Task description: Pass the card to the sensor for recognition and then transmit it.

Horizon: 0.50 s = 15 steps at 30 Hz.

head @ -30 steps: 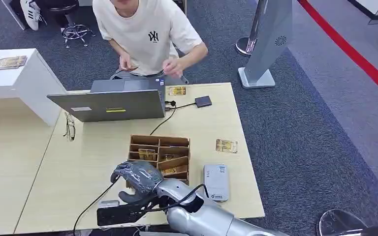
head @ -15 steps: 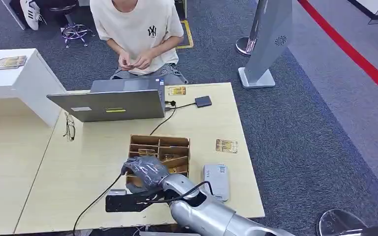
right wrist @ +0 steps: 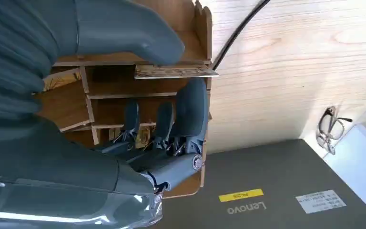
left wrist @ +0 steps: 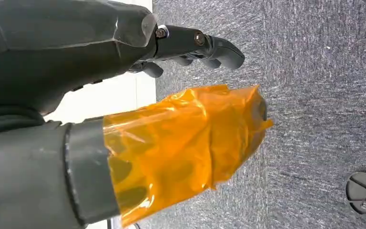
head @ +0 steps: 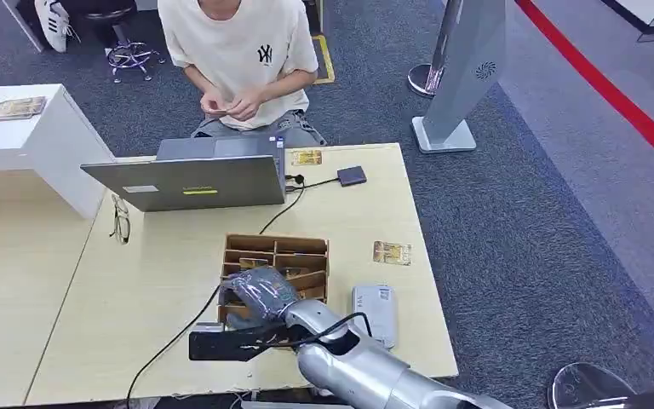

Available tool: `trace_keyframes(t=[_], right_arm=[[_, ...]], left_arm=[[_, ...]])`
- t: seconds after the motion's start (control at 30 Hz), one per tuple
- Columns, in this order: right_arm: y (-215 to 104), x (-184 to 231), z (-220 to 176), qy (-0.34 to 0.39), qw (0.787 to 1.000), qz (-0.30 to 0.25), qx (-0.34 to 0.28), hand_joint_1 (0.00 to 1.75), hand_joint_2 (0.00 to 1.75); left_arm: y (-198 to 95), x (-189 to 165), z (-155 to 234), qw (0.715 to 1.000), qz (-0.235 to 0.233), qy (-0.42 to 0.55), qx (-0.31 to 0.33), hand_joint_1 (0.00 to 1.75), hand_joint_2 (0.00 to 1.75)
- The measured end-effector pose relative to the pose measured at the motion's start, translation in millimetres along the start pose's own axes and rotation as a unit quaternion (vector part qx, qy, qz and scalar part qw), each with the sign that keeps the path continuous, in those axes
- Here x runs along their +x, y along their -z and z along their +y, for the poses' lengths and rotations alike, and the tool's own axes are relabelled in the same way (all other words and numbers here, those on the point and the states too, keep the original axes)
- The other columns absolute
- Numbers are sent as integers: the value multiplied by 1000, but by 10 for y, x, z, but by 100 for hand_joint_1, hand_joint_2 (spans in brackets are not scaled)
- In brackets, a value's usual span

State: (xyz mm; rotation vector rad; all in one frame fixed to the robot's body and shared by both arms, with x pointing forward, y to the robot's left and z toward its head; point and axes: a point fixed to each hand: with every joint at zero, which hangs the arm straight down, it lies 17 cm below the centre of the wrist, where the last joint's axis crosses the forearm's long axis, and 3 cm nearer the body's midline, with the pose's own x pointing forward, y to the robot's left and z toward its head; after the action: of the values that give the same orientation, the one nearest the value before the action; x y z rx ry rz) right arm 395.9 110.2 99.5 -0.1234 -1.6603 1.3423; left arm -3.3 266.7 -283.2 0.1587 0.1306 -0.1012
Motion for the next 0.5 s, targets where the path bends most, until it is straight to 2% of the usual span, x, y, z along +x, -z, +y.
trace_keyframes(t=[0.27,0.3,0.5], right_arm=[[2,-35,1,-1,1000,4,1,103,175],[2,-36,1,-2,1000,4,1,98,175],[2,-53,7,-10,1000,5,2,94,175]], left_arm=[[0,0,-1,1000,0,0,0,0,0],[0,0,-1,1000,0,0,0,0,0],[0,-1,-2,1000,0,0,0,0,0]])
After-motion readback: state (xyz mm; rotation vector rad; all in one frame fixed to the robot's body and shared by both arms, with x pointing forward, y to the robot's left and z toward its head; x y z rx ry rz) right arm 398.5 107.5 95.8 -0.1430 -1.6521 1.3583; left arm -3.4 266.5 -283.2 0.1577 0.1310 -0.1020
